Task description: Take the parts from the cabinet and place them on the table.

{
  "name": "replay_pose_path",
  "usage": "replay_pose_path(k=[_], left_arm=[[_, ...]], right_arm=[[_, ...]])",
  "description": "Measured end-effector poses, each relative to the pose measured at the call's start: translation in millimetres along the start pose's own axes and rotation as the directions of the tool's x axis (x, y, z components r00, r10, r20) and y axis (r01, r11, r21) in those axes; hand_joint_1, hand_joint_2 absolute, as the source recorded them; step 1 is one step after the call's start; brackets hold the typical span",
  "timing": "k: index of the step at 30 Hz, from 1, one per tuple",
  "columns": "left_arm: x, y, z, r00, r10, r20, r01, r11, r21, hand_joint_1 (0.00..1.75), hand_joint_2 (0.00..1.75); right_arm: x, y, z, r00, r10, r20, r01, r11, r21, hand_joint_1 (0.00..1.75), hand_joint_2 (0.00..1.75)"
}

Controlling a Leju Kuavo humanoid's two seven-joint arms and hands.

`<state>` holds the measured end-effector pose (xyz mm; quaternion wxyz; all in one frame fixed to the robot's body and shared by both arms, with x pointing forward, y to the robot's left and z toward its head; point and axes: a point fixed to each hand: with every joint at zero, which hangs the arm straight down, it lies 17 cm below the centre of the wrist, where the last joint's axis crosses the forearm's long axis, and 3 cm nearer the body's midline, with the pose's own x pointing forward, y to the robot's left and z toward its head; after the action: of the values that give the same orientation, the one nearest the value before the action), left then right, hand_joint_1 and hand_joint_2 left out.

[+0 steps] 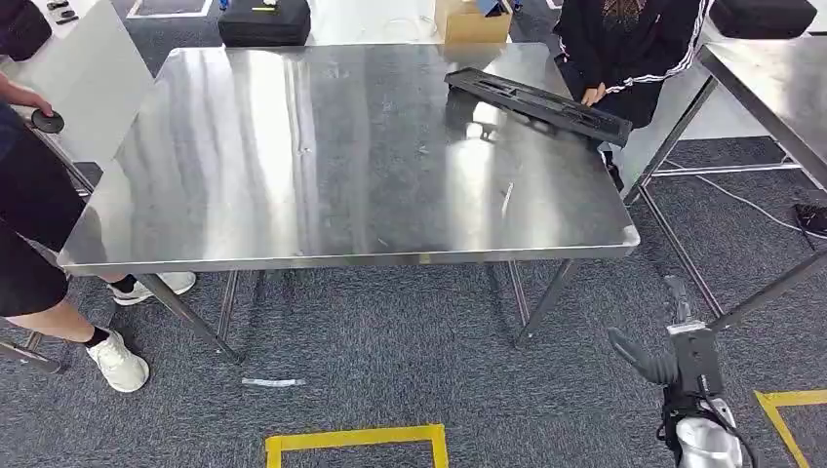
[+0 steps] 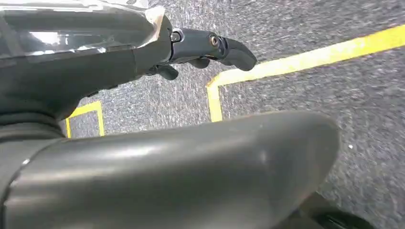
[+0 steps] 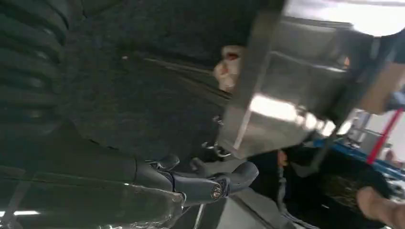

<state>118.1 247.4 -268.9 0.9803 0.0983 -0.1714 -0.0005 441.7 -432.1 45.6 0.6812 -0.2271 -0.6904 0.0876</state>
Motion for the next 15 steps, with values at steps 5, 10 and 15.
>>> replay_pose_path(k=[5, 10, 15], left_arm=[[1.2, 0.8, -0.3, 1.0, 0.026, -0.007, -0.026, 1.0, 0.009, 0.0, 0.0], [-2.5, 4.5, -0.6, 0.999, 0.041, -0.019, -0.041, 0.999, 0.025, 0.0, 0.0], [-5.4, 5.4, -0.4, 0.999, 0.04, -0.024, -0.039, 0.999, 0.029, 0.0, 0.0]], right_arm=[[-68.1, 19.9, 6.1, 0.965, 0.113, -0.235, -0.116, 0.993, -0.001, 0.0, 0.0], [-142.9, 66.7, 62.4, 0.851, 0.136, -0.507, -0.099, 0.99, 0.1, 0.0, 0.0], [-174.6, 98.0, 106.5, 0.754, 0.198, -0.626, -0.103, 0.977, 0.184, 0.0, 0.0]])
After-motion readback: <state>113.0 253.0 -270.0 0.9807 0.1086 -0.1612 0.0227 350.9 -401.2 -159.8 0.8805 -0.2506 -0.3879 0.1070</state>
